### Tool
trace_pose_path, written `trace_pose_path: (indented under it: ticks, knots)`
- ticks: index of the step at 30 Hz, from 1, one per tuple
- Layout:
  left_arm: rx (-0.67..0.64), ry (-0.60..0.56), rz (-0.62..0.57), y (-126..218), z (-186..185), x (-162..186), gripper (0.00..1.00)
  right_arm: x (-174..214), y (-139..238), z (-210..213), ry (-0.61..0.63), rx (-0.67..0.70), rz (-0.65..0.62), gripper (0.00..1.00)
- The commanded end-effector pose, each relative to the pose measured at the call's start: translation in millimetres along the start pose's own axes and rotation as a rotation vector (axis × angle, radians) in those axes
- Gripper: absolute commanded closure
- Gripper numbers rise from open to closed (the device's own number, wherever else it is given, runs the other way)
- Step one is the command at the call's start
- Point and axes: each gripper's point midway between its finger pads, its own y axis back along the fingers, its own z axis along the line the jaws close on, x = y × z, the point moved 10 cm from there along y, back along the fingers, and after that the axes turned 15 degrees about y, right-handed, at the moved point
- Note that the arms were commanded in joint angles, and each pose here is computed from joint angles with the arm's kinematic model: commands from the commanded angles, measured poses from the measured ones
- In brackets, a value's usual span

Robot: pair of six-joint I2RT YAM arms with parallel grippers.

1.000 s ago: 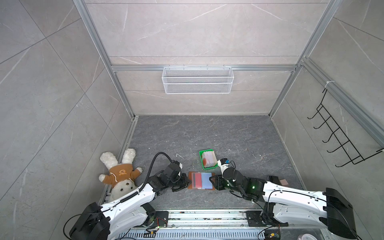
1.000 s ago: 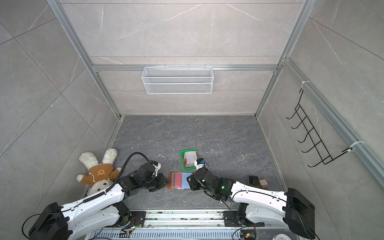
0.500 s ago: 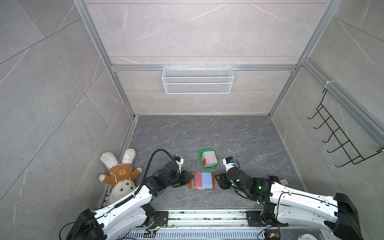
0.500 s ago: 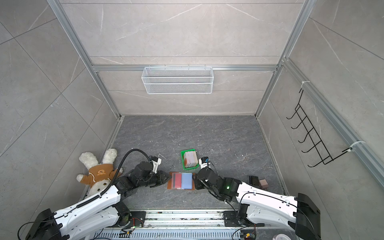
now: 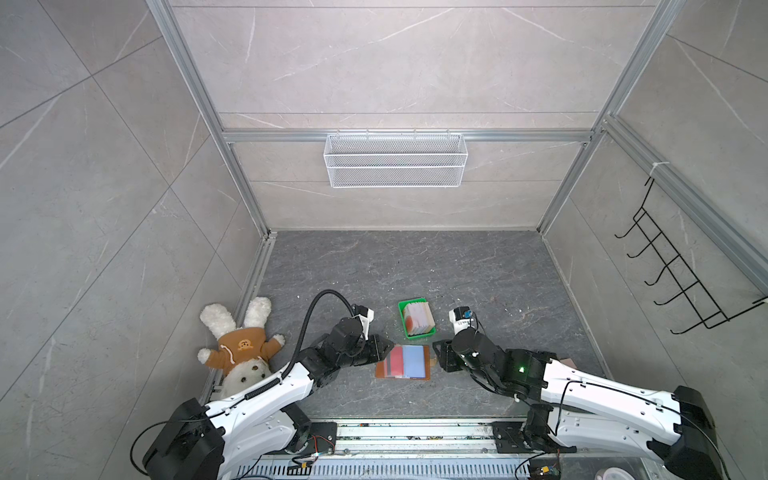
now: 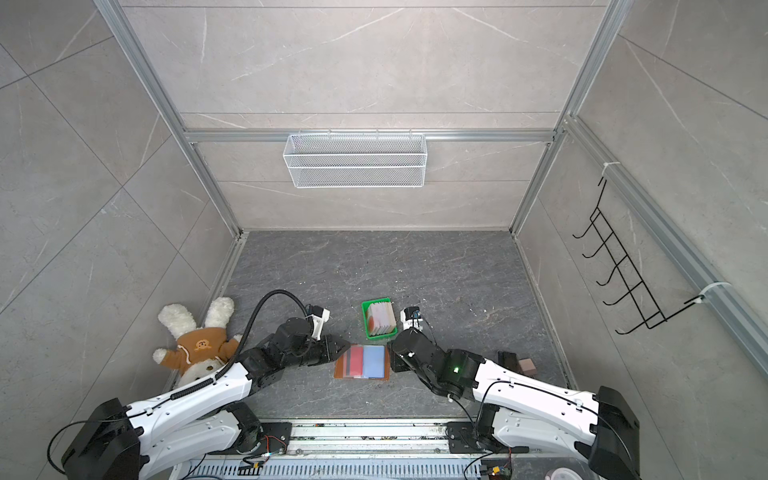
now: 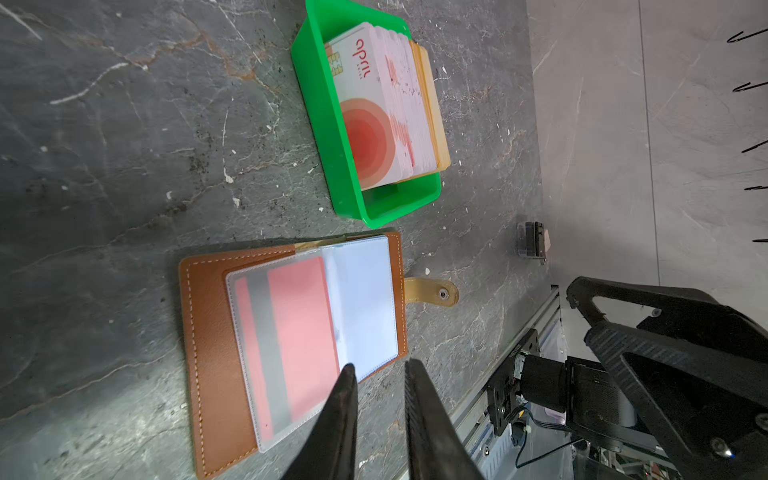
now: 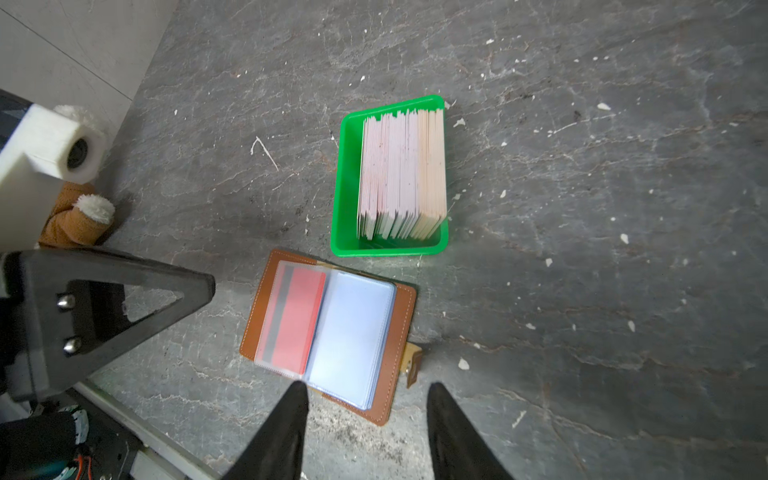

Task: Put the credit cards into the card holder

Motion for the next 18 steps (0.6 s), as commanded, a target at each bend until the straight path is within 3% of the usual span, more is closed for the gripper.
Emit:
trace_pose_path:
  ticks: [1, 18]
  knots:
    - [0.058, -0.057, -0.073, 0.8, -24.1, -15.0, 0.76, -10.3, -4.7, -5.5, 0.029, 0.024, 0.013, 0.51]
    - [0.002, -0.07, -0.026, -49.9, -47.2, -56.1, 0.76, -47.8, -64.7, -38.5, -0.044, -0.069, 0.058, 0.47]
